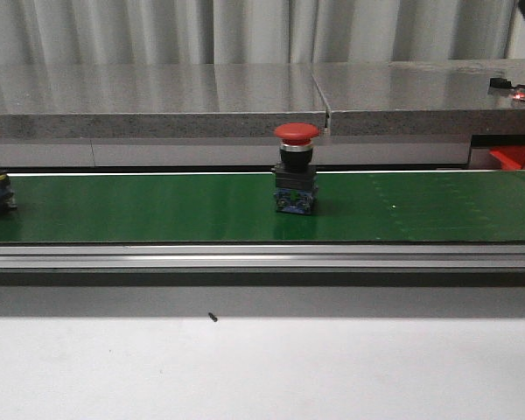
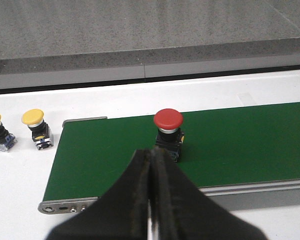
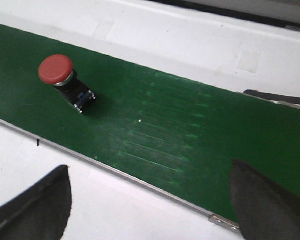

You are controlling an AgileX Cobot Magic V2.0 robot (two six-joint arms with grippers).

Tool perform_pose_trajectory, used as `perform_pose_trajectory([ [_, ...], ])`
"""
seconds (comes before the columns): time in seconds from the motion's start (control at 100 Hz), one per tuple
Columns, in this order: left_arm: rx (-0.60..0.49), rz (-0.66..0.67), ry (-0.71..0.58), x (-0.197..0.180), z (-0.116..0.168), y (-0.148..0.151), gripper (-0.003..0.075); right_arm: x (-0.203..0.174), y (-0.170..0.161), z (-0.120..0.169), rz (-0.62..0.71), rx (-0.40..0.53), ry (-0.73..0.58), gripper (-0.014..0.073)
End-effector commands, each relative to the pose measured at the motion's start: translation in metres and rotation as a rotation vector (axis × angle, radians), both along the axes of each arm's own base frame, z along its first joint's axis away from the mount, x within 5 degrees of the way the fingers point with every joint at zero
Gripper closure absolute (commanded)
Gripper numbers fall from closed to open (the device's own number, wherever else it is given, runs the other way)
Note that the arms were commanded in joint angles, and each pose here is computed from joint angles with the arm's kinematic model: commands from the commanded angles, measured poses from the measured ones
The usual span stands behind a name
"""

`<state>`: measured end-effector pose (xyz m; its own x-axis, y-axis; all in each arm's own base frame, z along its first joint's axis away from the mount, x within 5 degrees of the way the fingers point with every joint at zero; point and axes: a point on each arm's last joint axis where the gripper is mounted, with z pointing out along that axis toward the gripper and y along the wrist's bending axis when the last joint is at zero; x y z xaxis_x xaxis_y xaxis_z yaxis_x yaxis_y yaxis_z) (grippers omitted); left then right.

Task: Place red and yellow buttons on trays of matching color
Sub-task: 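Lower the right gripper onto the nearer red button on the belt and grasp it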

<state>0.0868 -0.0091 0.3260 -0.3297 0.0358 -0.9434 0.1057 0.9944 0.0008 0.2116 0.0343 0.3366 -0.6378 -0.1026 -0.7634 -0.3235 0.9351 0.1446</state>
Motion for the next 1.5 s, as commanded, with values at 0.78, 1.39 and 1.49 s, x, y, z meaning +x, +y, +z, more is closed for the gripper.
perform_pose_trajectory([
  [0.78,-0.026,0.000,-0.099,0.002,0.015,-0.001,0.0741,0.114,0.085,-0.040,0.260,-0.112,0.121,-0.0039],
  [1.39,-0.026,0.000,-0.099,0.002,0.015,-0.001,0.0741,0.136,0.096,-0.046,0.265,-0.122,0.175,0.0484],
  [1.49,-0.026,0.000,-0.099,0.002,0.015,-0.001,0.0741,0.137,0.094,-0.036,0.272,-0.120,0.188,0.0482],
])
